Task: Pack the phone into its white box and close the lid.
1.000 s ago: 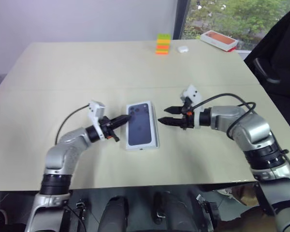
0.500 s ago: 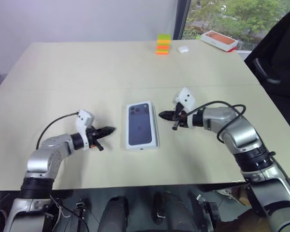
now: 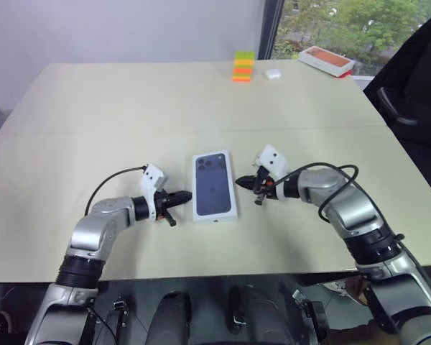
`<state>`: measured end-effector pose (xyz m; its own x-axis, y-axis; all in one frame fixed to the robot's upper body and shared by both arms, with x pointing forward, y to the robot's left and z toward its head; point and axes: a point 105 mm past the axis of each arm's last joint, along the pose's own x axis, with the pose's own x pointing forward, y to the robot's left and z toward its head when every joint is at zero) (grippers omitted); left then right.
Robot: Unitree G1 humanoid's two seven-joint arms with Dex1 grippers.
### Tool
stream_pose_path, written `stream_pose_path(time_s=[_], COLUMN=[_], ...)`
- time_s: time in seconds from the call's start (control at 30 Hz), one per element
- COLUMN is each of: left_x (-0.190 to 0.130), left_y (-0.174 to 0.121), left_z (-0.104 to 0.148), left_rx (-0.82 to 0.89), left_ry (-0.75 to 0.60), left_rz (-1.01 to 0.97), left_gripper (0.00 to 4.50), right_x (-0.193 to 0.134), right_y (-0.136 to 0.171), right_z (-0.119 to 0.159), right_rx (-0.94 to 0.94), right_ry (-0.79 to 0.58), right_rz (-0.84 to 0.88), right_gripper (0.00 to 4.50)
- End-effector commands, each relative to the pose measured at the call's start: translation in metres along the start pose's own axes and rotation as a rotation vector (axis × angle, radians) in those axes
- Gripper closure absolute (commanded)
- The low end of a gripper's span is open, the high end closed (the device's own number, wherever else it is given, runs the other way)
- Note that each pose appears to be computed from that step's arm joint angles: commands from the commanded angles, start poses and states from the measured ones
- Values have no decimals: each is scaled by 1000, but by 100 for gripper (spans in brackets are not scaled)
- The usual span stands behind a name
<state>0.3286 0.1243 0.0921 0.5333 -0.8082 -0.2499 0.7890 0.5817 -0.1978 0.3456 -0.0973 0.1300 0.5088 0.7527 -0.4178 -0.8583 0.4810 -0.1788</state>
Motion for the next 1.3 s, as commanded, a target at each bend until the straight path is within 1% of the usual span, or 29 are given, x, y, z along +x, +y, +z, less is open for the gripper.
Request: stream_pose_path(time_s=[0.03, 0.17, 0.37, 0.43, 0.53, 0.73, 0.83, 0.93, 1.0, 1.07, 1.1, 1.2, 1.3], left_x=[3, 4, 0, -2, -5, -3, -16, -22, -18, -9, -6, 17, 41], left_y=[-7, -12, -11, -10, -7, -12, 0, 8, 7, 7, 7, 6, 7], left_z=[17, 24, 31, 29, 25, 18, 24, 50, 69, 83, 86, 89, 88], left_rx=[27, 19, 15, 5, 37, 36, 31, 38, 37, 44, 41, 66, 96], left_ry=[-38, -55, -87, -84, -73, -53, -79, -159, -213, -247, -255, -259, -219], left_rz=[-30, -50, -33, -24, -2, -14, 29, 62, 54, 49, 49, 41, 54], left_gripper=[450, 450, 450, 450, 450, 450, 450, 450, 450, 450, 450, 450, 450], right_x=[-6, -7, -7, -6, -6, -9, -16, -27, -30, -29, -28, -15, 2], right_y=[0, -2, -4, -3, -2, -7, -16, -30, -38, -45, -46, -45, -44], right_z=[8, 3, 5, 6, 4, 3, 1, 14, 24, 35, 39, 41, 42], right_rx=[-41, -46, -56, -59, -65, -88, -87, -59, -35, 44, 68, 20, 31], right_ry=[-20, -3, -3, -4, 1, 17, 15, -53, -101, -166, -184, -170, -178], right_rz=[-10, -18, -23, -21, -16, -30, -59, -96, -121, -129, -127, -127, -128], right_gripper=[448, 448, 448, 448, 448, 448, 448, 448, 448, 448, 448, 448, 448])
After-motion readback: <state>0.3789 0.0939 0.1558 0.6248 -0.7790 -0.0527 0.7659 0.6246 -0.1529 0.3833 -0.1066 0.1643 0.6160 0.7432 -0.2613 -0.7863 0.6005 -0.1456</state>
